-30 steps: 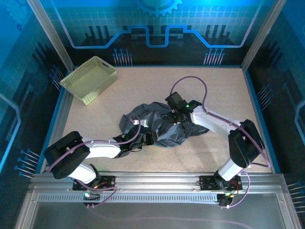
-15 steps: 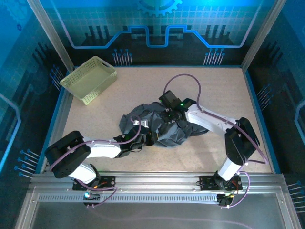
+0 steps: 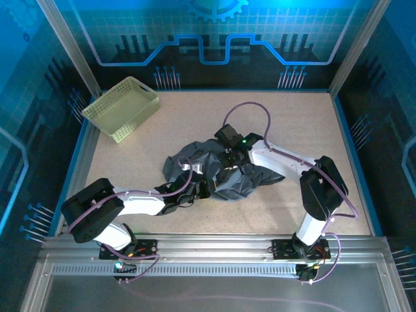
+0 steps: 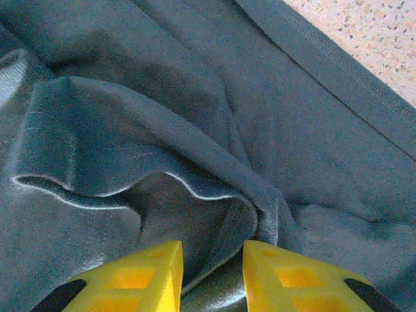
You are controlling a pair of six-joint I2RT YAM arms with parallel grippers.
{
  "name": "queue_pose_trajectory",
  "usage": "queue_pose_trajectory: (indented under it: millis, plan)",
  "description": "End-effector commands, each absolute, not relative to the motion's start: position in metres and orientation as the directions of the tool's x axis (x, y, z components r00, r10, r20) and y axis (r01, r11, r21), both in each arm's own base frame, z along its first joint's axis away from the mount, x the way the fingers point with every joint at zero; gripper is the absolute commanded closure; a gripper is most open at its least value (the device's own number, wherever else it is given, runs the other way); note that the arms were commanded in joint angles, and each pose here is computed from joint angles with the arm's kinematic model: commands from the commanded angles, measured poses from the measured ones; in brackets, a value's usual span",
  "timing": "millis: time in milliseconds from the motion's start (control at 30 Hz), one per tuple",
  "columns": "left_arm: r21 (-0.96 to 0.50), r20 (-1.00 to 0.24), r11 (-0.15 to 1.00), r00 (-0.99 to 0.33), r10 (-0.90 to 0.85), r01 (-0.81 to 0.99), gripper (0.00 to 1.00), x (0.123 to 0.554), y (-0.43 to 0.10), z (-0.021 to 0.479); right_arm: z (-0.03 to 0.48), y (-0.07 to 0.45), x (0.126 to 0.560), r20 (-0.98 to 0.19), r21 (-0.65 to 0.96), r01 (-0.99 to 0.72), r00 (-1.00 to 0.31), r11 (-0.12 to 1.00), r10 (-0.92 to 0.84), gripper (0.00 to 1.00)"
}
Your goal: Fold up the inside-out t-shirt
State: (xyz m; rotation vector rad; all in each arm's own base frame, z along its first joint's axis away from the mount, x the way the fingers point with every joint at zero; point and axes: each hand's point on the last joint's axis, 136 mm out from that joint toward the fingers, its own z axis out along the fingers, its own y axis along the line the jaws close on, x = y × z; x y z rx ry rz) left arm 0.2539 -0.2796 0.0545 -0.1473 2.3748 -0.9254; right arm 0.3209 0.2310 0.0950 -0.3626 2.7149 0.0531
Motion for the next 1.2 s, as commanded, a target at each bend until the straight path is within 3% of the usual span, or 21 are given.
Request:
queue_pose_trajectory:
  millis: [0, 533, 700, 900, 1167]
  plan:
    - [-0.670, -0.489, 0.733, -0.812, -0.317, 0.117, 0.77, 0.261, -0.285, 0.066, 0.092, 0.233, 0.321, -0.373, -0.015, -0.243, -0.898, 0.970, -0.231, 0.68]
    - [-0.673, -0.489, 0.730, -0.812, -0.318, 0.119, 0.76, 0.261, -0.285, 0.066, 0.077, 0.231, 0.327, -0.339, -0.091, -0.220, -0.910, 0.971, -0.238, 0.69]
    - [-0.673, -0.490, 0.730, -0.811, -0.319, 0.119, 0.76, 0.261, -0.285, 0.066, 0.078, 0.230, 0.326, -0.338, -0.124, -0.227, -0.906, 0.966, -0.256, 0.79]
    - [-0.673, -0.489, 0.730, -0.813, -0.315, 0.122, 0.76, 0.261, -0.286, 0.066, 0.093, 0.236, 0.325, -0.376, -0.108, -0.246, -0.887, 0.963, -0.269, 0.99]
    - [-0.672, -0.492, 0.729, -0.814, -0.310, 0.128, 0.76, 0.262, -0.287, 0.068, 0.153, 0.253, 0.312, -0.476, -0.003, -0.304, -0.838, 0.953, -0.269, 1.00]
